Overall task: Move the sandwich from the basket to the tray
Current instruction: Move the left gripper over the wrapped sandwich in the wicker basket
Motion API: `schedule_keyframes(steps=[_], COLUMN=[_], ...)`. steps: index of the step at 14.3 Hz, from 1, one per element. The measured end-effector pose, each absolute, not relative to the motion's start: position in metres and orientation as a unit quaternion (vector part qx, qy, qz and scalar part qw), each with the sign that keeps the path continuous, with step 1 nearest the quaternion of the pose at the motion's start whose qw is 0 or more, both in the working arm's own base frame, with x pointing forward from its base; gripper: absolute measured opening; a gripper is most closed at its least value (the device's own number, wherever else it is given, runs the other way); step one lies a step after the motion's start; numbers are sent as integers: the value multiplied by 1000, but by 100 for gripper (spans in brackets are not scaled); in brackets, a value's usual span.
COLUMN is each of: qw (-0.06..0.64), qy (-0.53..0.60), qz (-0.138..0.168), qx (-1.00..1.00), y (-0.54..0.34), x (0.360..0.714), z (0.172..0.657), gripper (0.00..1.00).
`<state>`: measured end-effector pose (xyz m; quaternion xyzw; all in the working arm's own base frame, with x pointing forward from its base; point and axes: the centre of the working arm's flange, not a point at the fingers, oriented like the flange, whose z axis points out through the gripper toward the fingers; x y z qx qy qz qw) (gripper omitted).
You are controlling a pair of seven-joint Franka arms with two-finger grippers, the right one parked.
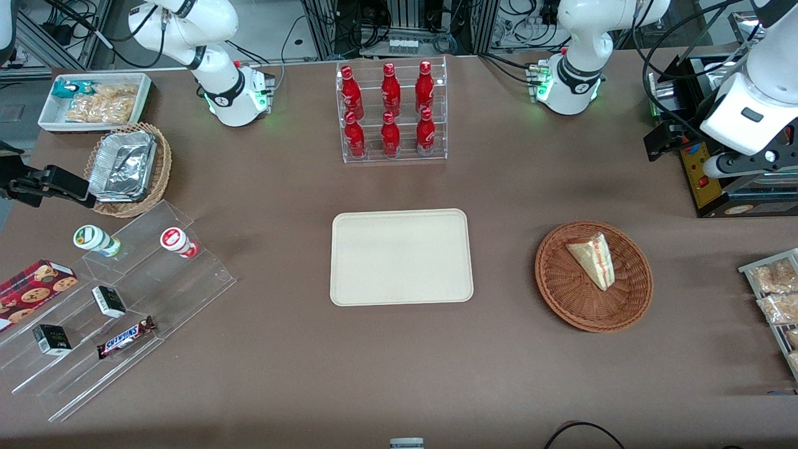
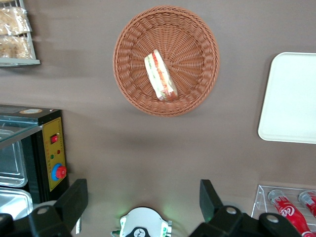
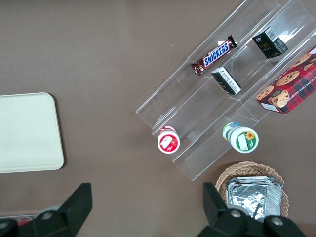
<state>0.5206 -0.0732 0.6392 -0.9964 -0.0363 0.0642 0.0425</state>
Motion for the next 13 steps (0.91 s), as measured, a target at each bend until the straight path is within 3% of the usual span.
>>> schedule_keyframes(steps=[6, 13], qw=[43, 36], qy=[-35, -42], qz=[82, 88], qx=[-995, -995], y=[-73, -64], x=[525, 553], z=[618, 477], gripper=[100, 100])
